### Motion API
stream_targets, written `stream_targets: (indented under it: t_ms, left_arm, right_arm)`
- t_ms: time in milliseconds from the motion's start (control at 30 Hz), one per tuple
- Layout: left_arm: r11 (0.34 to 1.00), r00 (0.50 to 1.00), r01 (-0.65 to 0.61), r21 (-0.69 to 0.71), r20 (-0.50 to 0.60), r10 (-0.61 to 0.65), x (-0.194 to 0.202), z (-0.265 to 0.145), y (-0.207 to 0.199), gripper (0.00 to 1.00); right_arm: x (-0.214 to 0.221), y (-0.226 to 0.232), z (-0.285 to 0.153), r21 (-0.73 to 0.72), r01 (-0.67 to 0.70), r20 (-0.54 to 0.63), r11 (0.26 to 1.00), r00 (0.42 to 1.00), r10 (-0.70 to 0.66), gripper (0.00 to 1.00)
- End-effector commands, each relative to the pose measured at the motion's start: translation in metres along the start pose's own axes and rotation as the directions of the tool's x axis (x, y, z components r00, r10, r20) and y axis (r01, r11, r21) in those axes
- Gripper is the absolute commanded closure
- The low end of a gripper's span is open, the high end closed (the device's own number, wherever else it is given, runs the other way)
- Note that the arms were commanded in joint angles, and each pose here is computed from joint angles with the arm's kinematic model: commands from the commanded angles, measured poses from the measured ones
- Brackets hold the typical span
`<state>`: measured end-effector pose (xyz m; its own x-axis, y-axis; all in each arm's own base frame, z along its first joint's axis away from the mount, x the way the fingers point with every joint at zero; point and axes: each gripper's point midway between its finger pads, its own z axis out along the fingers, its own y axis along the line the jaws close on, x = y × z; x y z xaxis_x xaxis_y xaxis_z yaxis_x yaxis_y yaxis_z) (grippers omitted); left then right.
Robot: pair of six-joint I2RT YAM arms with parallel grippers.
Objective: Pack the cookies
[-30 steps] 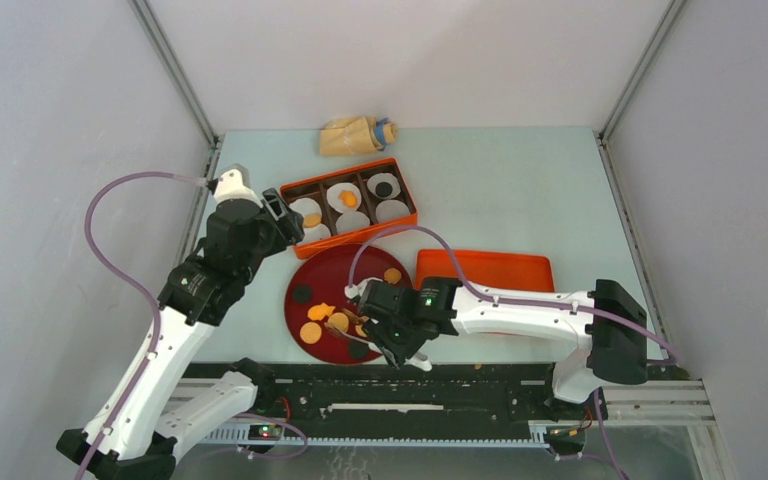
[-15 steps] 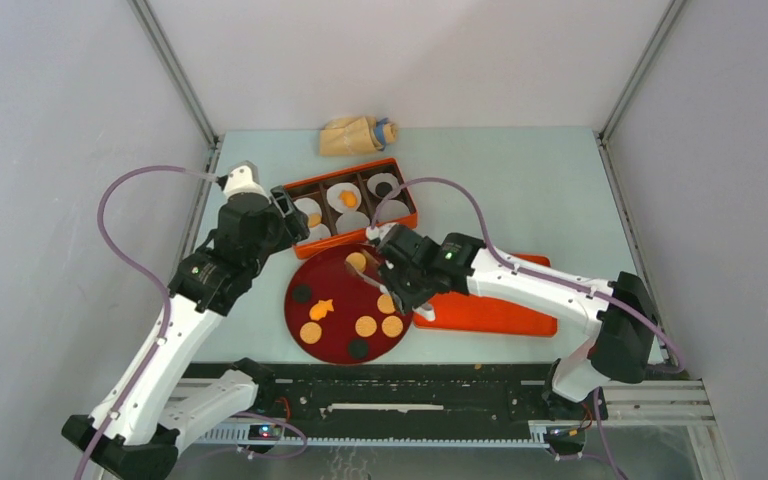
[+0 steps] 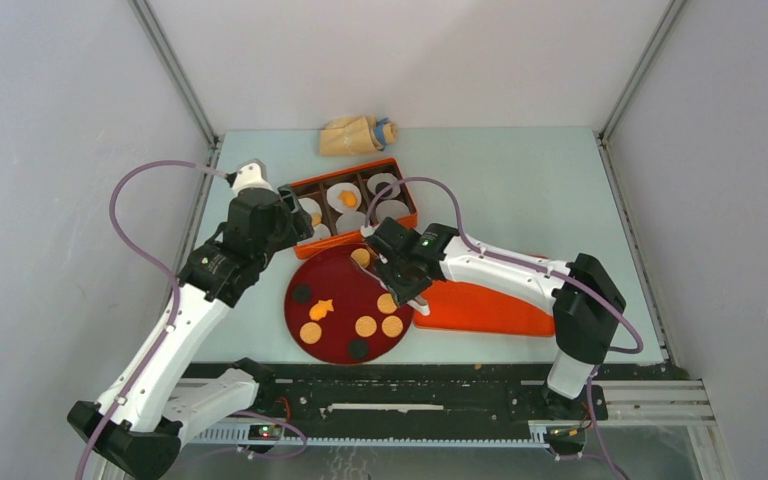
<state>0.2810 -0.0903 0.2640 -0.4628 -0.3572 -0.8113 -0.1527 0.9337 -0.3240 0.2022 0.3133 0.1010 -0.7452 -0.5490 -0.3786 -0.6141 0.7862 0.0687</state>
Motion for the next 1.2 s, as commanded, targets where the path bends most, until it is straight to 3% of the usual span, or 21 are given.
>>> stream_targets:
  t_ms: [0,300,467,1167]
  left_arm:
    - [1.0,0.998,0.007,0.017,0.064,-0.008,-0.02,-0.005,-0.004,0.33]
    - [1.0,0.998,0.009,0.027,0.069,-0.01,-0.021,-0.008,-0.006,0.33]
    - [1.0,0.998,0.008,0.027,0.067,-0.01,-0.02,-0.007,-0.005,0.33]
    - [1.0,0.997,0.008,0.03,0.078,-0.01,-0.021,-0.011,-0.003,0.33]
  right_arm:
    - [-0.03,0.01,-0.018,-0.028,0.025,0.1,0.999,0.995,-0.023,0.57]
    - [-0.042,0.009,-0.03,-0.011,0.035,0.121,0.999,0.992,-0.034,0.56]
    - [-0.043,0.006,-0.028,-0.003,0.035,0.112,0.999,0.993,-0.035,0.5]
    - [-0.026,0.001,-0.012,0.013,-0.004,0.052,1.0,0.999,0.003,0.51]
